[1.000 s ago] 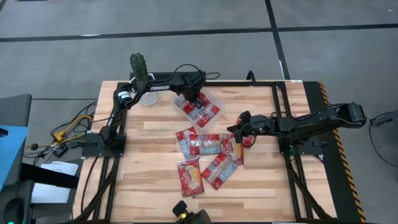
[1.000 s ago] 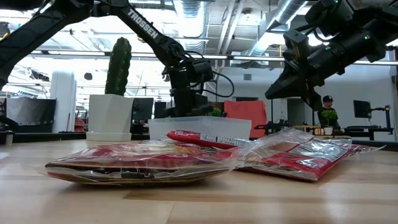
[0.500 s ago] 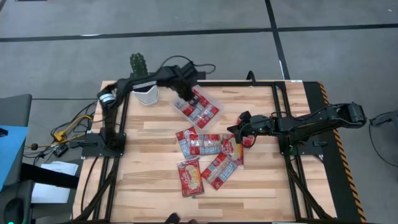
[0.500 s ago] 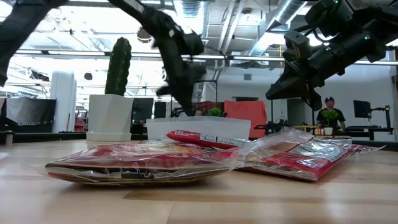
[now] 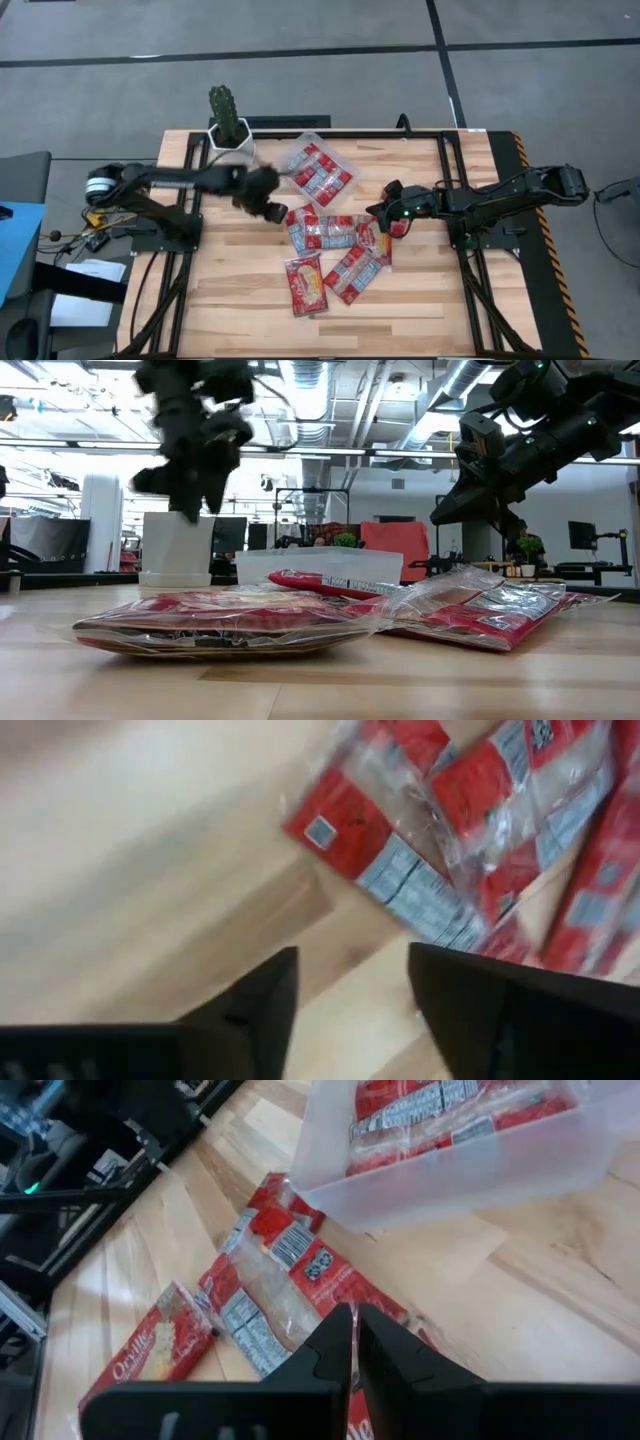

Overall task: Sort popcorn bags into baskets
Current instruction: Put the red popcorn bag into the transparent bin

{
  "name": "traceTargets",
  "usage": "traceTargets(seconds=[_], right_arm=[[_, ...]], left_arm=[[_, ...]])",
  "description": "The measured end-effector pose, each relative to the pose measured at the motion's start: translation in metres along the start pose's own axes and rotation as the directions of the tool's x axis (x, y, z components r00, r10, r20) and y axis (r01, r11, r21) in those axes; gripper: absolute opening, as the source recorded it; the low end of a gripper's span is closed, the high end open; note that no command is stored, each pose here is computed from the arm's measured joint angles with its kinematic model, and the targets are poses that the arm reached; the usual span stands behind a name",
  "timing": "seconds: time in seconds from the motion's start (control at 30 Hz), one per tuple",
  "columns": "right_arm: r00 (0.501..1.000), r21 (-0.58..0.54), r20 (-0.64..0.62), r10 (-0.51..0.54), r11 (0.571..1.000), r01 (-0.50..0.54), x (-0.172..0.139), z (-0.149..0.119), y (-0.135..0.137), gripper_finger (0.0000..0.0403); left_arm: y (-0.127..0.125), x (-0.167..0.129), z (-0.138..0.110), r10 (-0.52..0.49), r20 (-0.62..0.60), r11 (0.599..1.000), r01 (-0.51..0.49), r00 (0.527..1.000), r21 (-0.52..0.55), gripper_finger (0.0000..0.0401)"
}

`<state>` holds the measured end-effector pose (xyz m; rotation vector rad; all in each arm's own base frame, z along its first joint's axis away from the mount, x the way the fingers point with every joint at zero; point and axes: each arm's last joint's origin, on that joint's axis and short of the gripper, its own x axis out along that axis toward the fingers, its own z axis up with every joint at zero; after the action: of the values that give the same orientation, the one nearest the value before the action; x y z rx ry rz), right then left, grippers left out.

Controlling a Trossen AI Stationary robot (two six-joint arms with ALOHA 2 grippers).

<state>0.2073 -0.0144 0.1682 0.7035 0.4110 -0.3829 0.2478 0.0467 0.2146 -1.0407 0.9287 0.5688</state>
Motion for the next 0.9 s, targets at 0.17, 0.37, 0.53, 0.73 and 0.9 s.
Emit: traceTargets(seconds=[0.17,0.37,0.53,0.73,0.9], right_arm=[[1.000,-0.005,-0.016,-0.016,1.000,0.016,0.000,-0.002,-0.002,0.0047],[1.000,-0.005,-0.018,-0.017,1.000,0.017,0.000,-0.002,-0.002,0.0047],[1.000,-0.005,-0.019,-0.020,1.000,0.020,0.000,-0.002,-0.002,0.0047],[0.999,-0.006,-0.022,-0.024,1.000,0.024,0.000,-0.002,-0.002,0.0047],[0.999,-0.013,-0.022,-0.025,1.000,0.025,0.000,-0.002,-0.002,0.0047]], left_arm=[[0.030,0.045,-0.037,-0.179,0.138,0.952,0.207,0.974,-0.226,0.0240],[0.042,0.078,-0.049,-0.165,0.246,0.909,0.244,0.955,-0.337,0.0248],[0.027,0.106,-0.047,-0.190,0.237,0.909,0.262,0.953,-0.324,0.0249],[0.018,0.121,-0.041,-0.193,0.221,0.911,0.258,0.956,-0.321,0.0223],[0.020,0.122,-0.041,-0.159,0.228,0.923,0.227,0.960,-0.310,0.0097]])
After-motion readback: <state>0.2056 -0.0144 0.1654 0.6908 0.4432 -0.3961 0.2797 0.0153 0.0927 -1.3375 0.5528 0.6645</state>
